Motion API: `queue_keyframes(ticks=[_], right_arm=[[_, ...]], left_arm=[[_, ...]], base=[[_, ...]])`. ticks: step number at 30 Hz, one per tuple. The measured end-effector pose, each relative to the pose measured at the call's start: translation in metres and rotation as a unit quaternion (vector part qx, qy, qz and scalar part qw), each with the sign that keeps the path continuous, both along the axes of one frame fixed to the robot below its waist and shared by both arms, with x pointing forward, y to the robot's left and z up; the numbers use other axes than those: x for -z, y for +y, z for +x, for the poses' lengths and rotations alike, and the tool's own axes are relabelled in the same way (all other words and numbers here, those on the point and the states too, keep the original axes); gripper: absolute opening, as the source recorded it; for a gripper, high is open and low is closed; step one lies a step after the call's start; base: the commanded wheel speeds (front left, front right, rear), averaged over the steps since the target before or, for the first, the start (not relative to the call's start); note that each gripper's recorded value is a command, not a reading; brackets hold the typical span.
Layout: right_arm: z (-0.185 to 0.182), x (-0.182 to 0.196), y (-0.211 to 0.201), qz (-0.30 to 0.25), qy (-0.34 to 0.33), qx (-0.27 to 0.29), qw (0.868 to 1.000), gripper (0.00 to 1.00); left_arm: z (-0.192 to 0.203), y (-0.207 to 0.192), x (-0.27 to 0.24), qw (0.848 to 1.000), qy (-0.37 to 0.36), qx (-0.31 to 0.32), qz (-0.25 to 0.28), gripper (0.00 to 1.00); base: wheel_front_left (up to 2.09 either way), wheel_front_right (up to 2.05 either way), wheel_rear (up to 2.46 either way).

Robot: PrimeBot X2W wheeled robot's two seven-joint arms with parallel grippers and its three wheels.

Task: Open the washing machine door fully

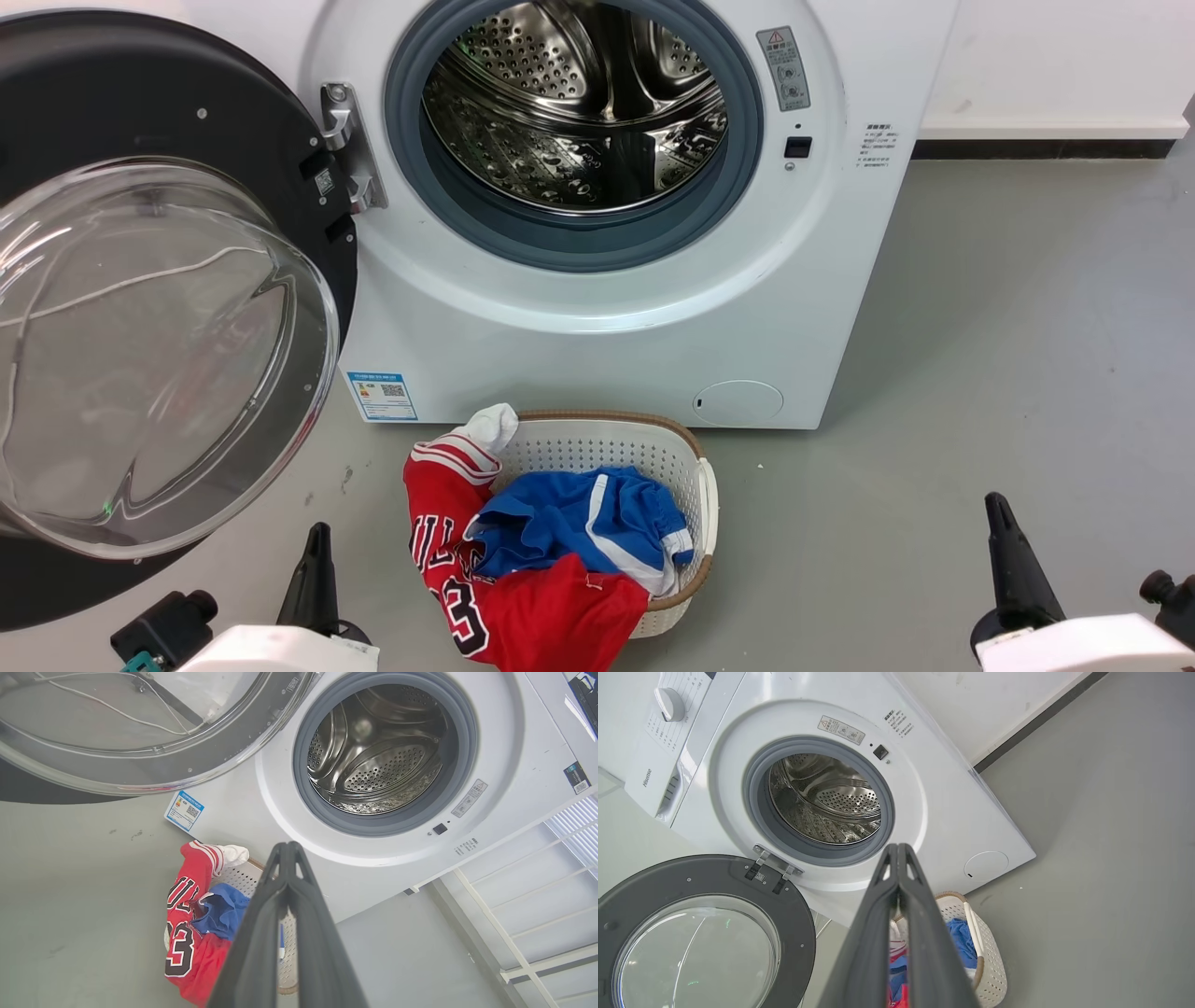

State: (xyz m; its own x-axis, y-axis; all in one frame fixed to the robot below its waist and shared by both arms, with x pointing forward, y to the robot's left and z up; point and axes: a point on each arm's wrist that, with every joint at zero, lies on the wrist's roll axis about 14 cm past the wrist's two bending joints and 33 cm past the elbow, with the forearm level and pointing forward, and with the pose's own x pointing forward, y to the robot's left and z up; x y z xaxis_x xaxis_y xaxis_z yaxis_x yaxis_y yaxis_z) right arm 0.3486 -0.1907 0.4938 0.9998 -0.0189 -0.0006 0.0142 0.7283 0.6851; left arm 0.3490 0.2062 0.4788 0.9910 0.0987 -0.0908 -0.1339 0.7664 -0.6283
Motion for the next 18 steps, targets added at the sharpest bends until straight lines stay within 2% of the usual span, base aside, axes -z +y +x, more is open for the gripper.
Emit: queue_keyframes(ticks=[3,4,18], right_arm=[[0.005,-0.003,-0.001,0.033,-0.002,0.001,0.999,0.00],[0.006,-0.001,-0.002,0.058,0.002,0.003,0.998,0.00],[0.014,-0.001,-0.004,0.142,0.008,0.005,0.990,0.00]], left_arm=[[0.002,0.001,0.001,0.999,0.002,-0.002,-0.036,0.00],[0.005,0.000,0.000,0.998,0.000,-0.001,-0.063,0.00],[0.013,-0.002,-0.003,0.988,-0.008,0.002,-0.156,0.00]], base=[[0.00,0.00,0.00],[0.00,0.00,0.00],[0.00,0.00,0.00]])
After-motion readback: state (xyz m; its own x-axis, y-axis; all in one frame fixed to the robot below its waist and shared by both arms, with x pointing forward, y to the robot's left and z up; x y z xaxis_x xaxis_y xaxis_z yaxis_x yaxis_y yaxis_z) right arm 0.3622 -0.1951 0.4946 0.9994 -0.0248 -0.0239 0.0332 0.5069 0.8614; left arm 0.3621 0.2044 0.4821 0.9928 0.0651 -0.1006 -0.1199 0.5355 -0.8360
